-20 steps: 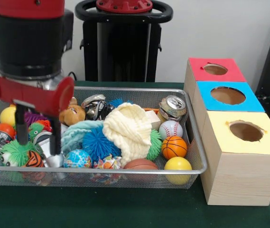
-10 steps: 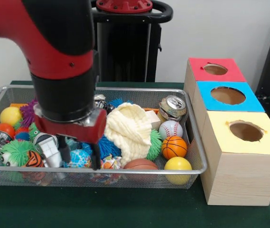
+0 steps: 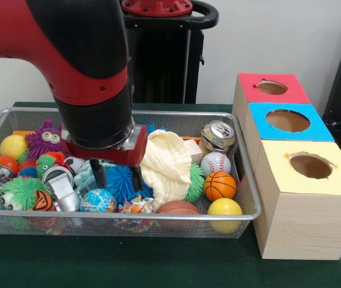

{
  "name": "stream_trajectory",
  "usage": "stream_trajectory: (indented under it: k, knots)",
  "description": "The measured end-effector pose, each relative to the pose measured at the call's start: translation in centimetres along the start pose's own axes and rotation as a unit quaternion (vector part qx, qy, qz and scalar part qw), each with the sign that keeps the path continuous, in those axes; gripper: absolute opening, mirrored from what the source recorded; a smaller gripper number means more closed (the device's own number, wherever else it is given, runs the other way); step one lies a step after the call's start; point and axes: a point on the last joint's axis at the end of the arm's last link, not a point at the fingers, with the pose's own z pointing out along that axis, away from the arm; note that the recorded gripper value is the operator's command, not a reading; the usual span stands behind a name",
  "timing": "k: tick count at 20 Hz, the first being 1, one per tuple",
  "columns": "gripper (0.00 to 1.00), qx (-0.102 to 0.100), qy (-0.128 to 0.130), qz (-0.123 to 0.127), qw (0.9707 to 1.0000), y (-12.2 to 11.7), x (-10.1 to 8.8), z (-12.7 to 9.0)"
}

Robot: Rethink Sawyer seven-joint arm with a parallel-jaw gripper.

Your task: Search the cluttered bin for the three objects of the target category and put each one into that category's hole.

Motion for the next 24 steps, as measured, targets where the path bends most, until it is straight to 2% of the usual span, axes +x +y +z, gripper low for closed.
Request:
stream_trajectory:
  k: [3, 10, 18, 24]
  knots:
    - [1.00, 0.001, 0.009, -0.009, 0.9999, -0.1, 0.2, -0.1]
    - [1.00, 0.007, 0.010, -0.027, 0.9996, -0.2, 0.3, 0.5]
    - [1.00, 0.017, -0.004, -0.036, 0.9992, -0.5, 0.0, 3.5]
    - [1.00, 0.020, -0.010, -0.046, 0.9987, -0.1, 0.7, 6.3]
